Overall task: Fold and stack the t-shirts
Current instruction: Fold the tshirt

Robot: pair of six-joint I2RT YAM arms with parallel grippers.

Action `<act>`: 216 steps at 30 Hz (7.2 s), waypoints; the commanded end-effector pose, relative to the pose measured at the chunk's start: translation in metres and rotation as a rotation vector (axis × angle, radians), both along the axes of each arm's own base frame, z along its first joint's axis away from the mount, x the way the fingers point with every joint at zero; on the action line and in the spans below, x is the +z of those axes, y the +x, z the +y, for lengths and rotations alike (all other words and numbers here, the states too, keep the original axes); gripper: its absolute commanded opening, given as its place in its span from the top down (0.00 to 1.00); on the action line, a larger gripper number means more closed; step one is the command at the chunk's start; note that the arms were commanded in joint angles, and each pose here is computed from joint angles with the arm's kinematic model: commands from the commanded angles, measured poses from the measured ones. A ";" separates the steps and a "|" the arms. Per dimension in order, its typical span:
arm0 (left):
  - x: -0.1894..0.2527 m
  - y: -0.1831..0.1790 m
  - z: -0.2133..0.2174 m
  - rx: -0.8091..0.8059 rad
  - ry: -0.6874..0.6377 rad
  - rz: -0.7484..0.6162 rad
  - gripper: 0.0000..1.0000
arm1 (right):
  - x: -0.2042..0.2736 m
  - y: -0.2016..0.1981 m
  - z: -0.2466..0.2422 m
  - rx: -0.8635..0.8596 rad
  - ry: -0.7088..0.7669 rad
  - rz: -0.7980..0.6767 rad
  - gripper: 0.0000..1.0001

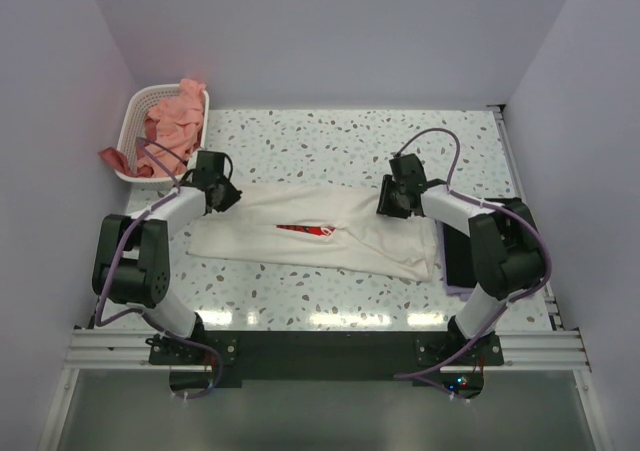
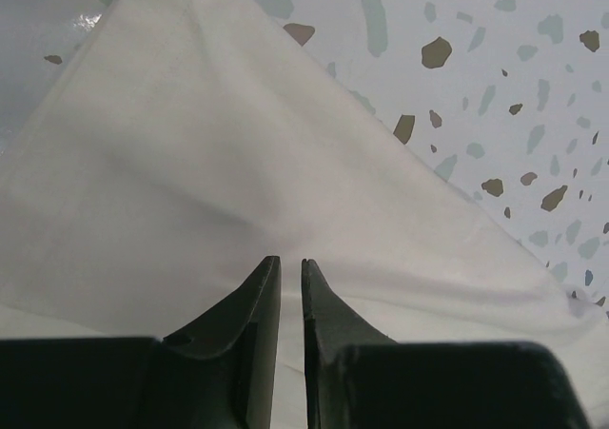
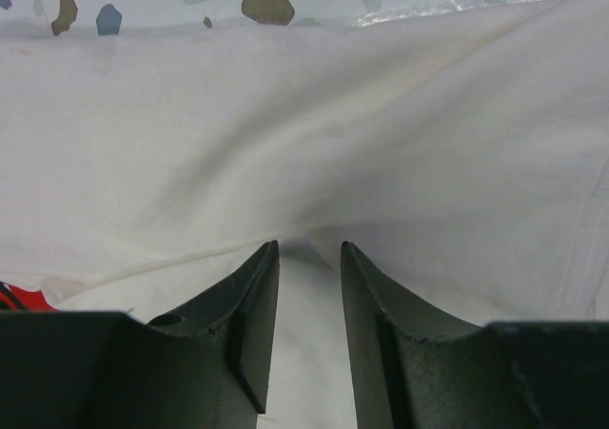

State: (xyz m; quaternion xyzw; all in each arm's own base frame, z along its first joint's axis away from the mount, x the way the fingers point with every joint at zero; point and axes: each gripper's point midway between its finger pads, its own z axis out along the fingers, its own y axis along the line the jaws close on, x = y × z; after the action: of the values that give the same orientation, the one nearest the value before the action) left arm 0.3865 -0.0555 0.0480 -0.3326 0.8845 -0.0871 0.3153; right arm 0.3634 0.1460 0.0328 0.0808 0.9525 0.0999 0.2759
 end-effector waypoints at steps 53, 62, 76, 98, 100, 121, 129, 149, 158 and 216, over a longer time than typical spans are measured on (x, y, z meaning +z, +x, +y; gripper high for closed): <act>-0.059 -0.151 -0.190 -0.721 0.273 0.126 0.86 | -0.017 0.071 0.018 0.023 -0.134 0.100 0.57; -0.019 -0.140 -0.297 -0.701 -0.107 -0.002 0.77 | -0.040 0.141 0.061 0.187 -0.100 0.088 0.56; 0.040 -0.098 -0.255 -0.710 -0.001 -0.126 0.69 | 0.101 0.188 0.083 0.187 -0.008 -0.187 0.39; -0.002 -0.176 -0.143 -0.644 0.023 -0.033 0.73 | -0.010 0.165 0.070 0.160 -0.102 0.003 0.62; -0.003 -0.176 -0.140 -0.642 0.009 -0.030 0.72 | 0.000 0.184 0.072 0.163 -0.094 -0.037 0.62; 0.000 -0.180 -0.144 -0.782 -0.062 -0.020 0.60 | 0.135 0.236 0.095 0.221 0.109 -0.348 0.41; 0.003 -0.179 -0.141 -0.812 -0.008 -0.016 0.60 | 0.141 0.140 0.084 0.193 0.095 -0.206 0.42; -0.003 -0.199 -0.143 -0.843 0.177 0.058 0.66 | 0.060 -0.164 0.083 0.379 -0.017 -0.033 0.51; -0.006 -0.201 -0.144 -0.853 0.183 0.065 0.69 | 0.041 -0.207 0.088 0.436 -0.039 0.018 0.53; -0.032 -0.242 -0.103 -0.616 0.073 0.113 1.00 | -0.018 -0.243 0.057 0.390 -0.115 0.122 0.94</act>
State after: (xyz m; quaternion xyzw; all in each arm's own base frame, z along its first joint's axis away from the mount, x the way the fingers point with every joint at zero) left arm 0.1480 -0.1660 0.0210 -0.0106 0.9622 -0.1298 0.2392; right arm 0.1205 0.2053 0.0153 -0.1270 0.9700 0.0887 0.1874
